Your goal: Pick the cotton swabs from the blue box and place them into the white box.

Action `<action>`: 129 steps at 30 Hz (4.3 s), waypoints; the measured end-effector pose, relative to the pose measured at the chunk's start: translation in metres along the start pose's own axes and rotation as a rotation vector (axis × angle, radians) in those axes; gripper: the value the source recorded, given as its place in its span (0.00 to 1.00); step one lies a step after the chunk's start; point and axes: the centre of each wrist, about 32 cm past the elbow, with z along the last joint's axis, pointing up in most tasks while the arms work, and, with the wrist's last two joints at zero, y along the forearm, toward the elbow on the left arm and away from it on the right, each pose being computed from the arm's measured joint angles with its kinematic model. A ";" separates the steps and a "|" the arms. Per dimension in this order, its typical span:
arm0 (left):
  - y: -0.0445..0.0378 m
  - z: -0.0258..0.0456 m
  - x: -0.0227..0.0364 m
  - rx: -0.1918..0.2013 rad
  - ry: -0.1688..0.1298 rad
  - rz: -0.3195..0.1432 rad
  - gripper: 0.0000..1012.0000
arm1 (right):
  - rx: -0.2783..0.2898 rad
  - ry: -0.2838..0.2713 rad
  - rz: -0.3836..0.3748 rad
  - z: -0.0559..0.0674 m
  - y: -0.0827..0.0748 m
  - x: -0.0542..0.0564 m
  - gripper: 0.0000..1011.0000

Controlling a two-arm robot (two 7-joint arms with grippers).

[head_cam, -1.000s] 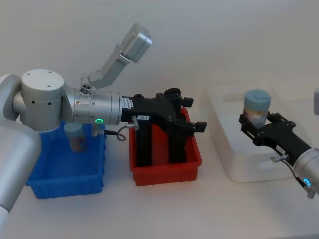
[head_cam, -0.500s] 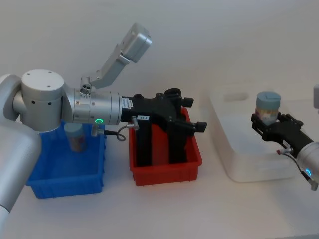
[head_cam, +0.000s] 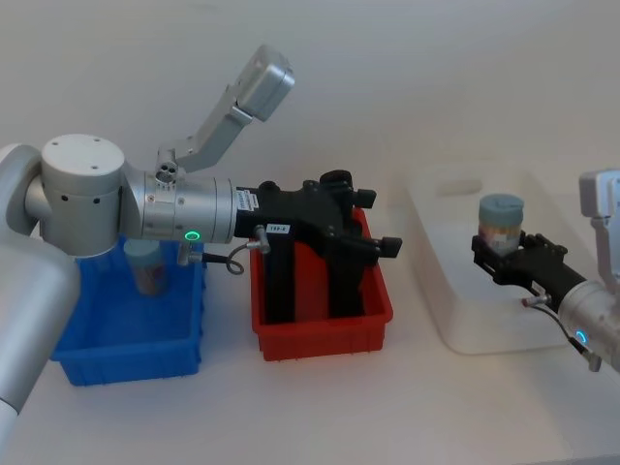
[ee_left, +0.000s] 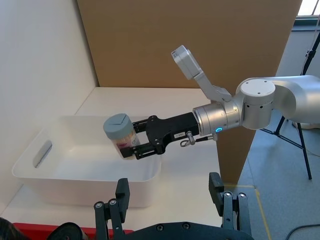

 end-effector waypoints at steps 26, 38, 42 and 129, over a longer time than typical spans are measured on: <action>0.0000 0.0000 0.0000 0.000 0.000 0.000 0.99 | -0.030 -0.009 0.043 -0.009 0.014 0.001 0.87; 0.0000 0.0000 0.0000 0.000 0.000 0.000 0.99 | -0.005 -0.017 0.058 -0.008 0.015 0.001 0.99; 0.0000 0.0000 0.0000 0.000 0.000 0.000 0.99 | 0.002 -0.019 0.060 -0.008 0.015 0.001 0.99; -0.0183 -0.0929 -0.0932 -0.081 -0.096 0.593 0.99 | 0.186 -0.063 0.034 -0.012 -0.098 -0.072 0.99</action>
